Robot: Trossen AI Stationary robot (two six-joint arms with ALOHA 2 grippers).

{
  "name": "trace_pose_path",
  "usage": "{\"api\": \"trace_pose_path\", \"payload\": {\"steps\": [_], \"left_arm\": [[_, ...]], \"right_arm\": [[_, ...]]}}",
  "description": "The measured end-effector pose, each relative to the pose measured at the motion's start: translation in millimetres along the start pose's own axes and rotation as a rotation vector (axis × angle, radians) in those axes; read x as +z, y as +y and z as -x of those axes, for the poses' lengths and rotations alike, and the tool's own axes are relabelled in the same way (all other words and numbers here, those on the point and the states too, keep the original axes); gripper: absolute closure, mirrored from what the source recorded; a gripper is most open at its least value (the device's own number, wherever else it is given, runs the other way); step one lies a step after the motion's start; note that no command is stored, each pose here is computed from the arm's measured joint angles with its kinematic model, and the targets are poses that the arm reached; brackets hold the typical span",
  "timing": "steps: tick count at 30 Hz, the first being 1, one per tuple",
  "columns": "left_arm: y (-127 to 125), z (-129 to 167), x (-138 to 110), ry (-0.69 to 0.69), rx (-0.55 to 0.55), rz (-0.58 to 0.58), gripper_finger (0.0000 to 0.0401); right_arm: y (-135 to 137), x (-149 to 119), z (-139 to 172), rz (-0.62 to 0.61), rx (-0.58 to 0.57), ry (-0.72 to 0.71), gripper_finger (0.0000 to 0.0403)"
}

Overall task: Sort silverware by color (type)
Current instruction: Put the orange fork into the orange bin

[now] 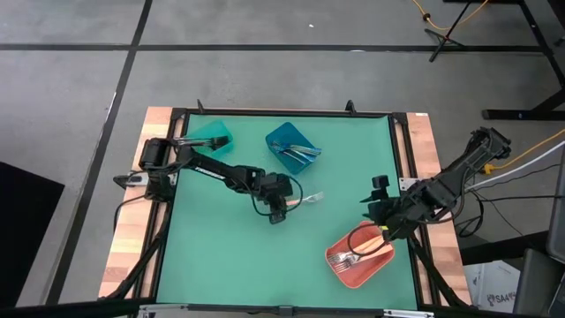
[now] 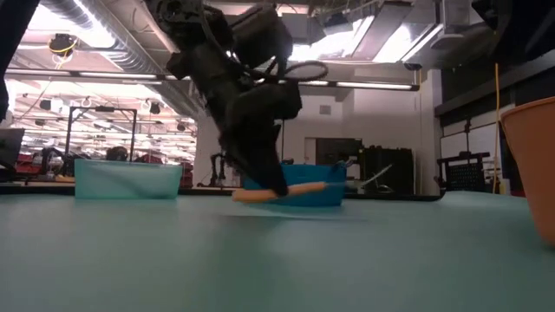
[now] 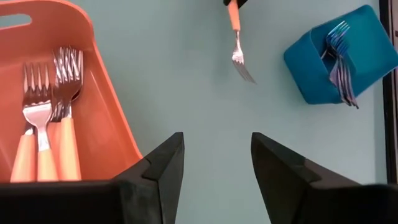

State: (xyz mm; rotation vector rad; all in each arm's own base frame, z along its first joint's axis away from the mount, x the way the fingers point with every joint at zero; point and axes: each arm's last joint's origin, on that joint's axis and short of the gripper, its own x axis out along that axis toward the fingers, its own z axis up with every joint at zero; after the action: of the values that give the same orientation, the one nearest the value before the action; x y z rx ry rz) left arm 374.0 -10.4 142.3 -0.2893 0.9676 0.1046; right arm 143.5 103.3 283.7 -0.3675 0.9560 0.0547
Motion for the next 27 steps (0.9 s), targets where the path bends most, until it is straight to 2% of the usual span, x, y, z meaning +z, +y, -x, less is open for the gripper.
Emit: {"api": "trace_pose_path", "payload": {"steps": [9,20,27], "left_arm": [[-19,2,14,-0.179,-0.087,0.046,0.0333],[-35,20,49,-0.614,-0.191,0.053,0.0333],[-38,32,62,-0.797,-0.214,0.067,0.0333]], "right_arm": [[0,1,0,-0.004,0.002,-0.008,0.023],[1,7,0,-0.037,0.001,-0.072,0.023],[0,14,1,-0.072,-0.074,-0.149,0.023]]}}
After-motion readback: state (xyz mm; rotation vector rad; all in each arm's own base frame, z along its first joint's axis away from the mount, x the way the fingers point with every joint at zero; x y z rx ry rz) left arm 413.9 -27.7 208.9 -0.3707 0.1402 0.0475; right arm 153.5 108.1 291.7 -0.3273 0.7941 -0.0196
